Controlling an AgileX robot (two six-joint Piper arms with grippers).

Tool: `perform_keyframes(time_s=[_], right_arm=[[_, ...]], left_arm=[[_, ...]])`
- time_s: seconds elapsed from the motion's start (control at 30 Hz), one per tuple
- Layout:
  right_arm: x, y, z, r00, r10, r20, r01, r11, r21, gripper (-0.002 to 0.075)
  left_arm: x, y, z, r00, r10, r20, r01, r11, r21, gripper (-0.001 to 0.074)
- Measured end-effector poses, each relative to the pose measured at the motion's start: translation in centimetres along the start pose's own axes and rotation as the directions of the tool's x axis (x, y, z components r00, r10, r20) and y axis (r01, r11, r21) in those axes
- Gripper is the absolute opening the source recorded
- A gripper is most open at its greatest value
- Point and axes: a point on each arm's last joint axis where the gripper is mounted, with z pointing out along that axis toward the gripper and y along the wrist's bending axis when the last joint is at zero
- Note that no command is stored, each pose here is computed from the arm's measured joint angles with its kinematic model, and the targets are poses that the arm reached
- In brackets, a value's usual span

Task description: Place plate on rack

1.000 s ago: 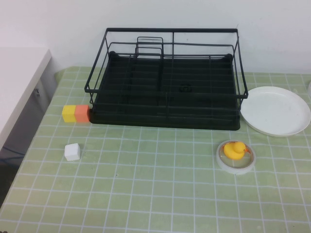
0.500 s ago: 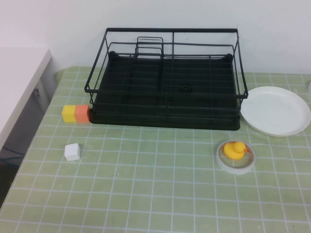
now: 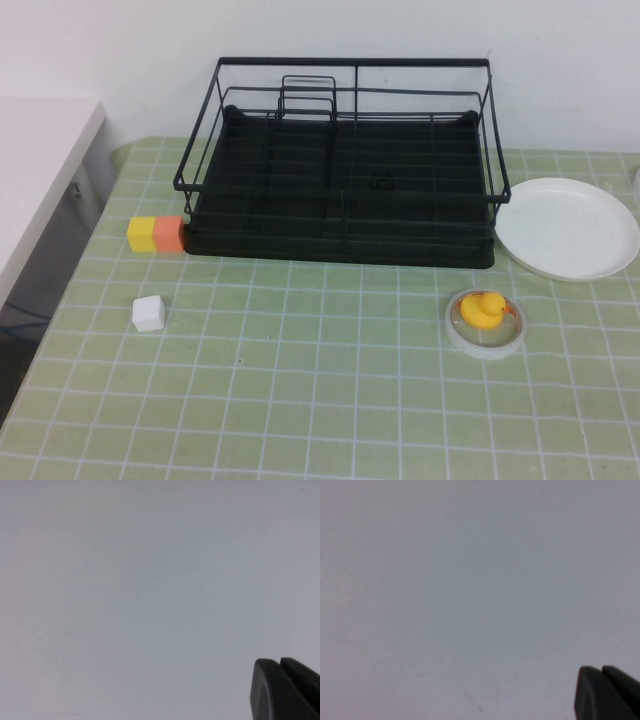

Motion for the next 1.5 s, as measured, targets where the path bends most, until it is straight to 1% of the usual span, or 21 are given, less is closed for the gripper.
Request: perform_keyframes(time_s=[0.1,0.17,0.23,0.3,0.4,0.43,0.5,0.63,0.7,0.73,0.8,0.87,0.97,1.03,1.1,1.17,1.23,1.27,1.3,1.4,1.5], right_arm=[[0.2,0.0,0.0,1.0,0.016,-0.025,-0.016,1.0,0.005,-0.0002],[0.5,-0.1,0.1,0.996,0.016,-0.085,-0.016,1.0,0.007,-0.0002],[0.1,-0.2,0.3,0.986,0.018,-0.167,-0.016,1.0,0.013,-0.0002],[-0.8,-0.3,0.6,0.963,0.022,-0.268,-0.017,1.0,0.022,-0.0002],[-3.2,-0.6,1.6,0.924,0.026,-0.383,-0.015,0.999,0.03,-0.0002],[-3.8,-0.7,2.1,0.904,0.03,-0.426,-0.018,0.999,0.033,-0.0002],[-4.7,-0.8,3.2,0.866,0.036,-0.499,-0.02,0.999,0.037,-0.0002],[-5.7,-1.0,5.8,0.762,0.041,-0.646,-0.019,0.999,0.04,-0.0002],[-5.6,-1.1,7.3,0.688,0.024,-0.725,-0.006,1.0,0.027,-0.0002],[-5.2,-1.1,8.0,0.635,0.008,-0.773,0.004,1.0,0.013,-0.0002],[-4.1,-1.0,9.3,0.515,-0.022,-0.857,0.009,1.0,-0.02,-0.0002],[-2.6,-0.8,10.7,0.378,-0.029,-0.925,-0.02,0.999,-0.039,-0.0002],[-0.3,-0.2,12.4,0.254,0.006,-0.967,-0.09,0.996,-0.018,-0.0002],[1.1,0.1,13.5,0.199,0.01,-0.98,-0.124,0.992,-0.015,-0.0002],[2.6,0.4,14.7,0.126,-0.008,-0.992,-0.159,0.987,-0.028,-0.0002],[4.2,0.7,16.1,0.057,-0.012,-0.998,-0.192,0.981,-0.023,-0.0002],[5.8,0.9,17.6,0.011,-0.01,-1.0,-0.213,0.977,-0.012,-0.0002],[6.8,1.0,18.5,-0.007,-0.006,-1.0,-0.217,0.976,-0.004,-0.0002],[7.5,1.0,19.3,-0.008,-0.002,-1.0,-0.218,0.976,0.0,-0.0002],[10.4,1.0,21.8,-0.034,0.008,-0.999,-0.218,0.976,0.015,-0.0002],[13.1,1.1,24.3,-0.036,0.022,-0.999,-0.214,0.976,0.029,-0.0001]], left_arm=[[0.1,0.2,0.0,0.999,-0.039,-0.012,0.039,0.999,-0.023,-0.0003],[0.6,0.5,0.1,0.989,-0.113,-0.096,0.107,0.992,-0.072,-0.0003],[0.3,0.6,0.7,0.973,-0.138,-0.186,0.12,0.987,-0.107,-0.0003],[-0.7,0.3,1.6,0.962,-0.102,-0.255,0.078,0.992,-0.103,-0.0003],[-2.7,-0.2,3.9,0.941,-0.02,-0.337,-0.001,0.998,-0.064,-0.0003],[-3.4,-0.4,4.8,0.936,-0.016,-0.352,-0.005,0.998,-0.056,-0.0003],[-3.9,-0.7,6.7,0.905,-0.058,-0.422,0.036,0.998,-0.059,-0.0003],[-2.2,-1.3,10.4,0.771,-0.108,-0.627,0.093,0.994,-0.058,-0.0003],[-0.6,-1.5,12.1,0.674,-0.119,-0.729,0.11,0.992,-0.06,-0.0003],[0.1,-1.6,12.8,0.635,-0.119,-0.763,0.114,0.992,-0.06,-0.0003],[2.3,-1.7,13.9,0.522,-0.13,-0.843,0.126,0.989,-0.074,-0.0002],[4.7,-1.6,14.4,0.407,-0.121,-0.906,0.12,0.99,-0.078,-0.0002],[7.8,-1.3,14.3,0.248,-0.1,-0.963,0.097,0.992,-0.078,-0.0002],[9.5,-1.0,13.8,0.138,-0.095,-0.986,0.076,0.993,-0.085,-0.0003],[10.9,-0.8,13.2,0.017,-0.116,-0.993,0.051,0.992,-0.115,-0.0003],[12.0,-0.5,12.7,-0.077,-0.166,-0.983,0.024,0.985,-0.168,-0.0003],[12.7,-0.3,12.3,-0.133,-0.206,-0.969,-0.004,0.978,-0.208,-0.0002],[12.9,-0.3,12.2,-0.152,-0.221,-0.963,-0.016,0.975,-0.221,-0.0002],[13.0,-0.2,12.2,-0.161,-0.231,-0.96,-0.024,0.973,-0.23,-0.0002],[13.1,-0.2,12.2,-0.166,-0.247,-0.955,-0.031,0.969,-0.245,-0.0002],[13.1,-0.2,12.3,-0.155,-0.255,-0.954,-0.029,0.967,-0.254,-0.0002]])
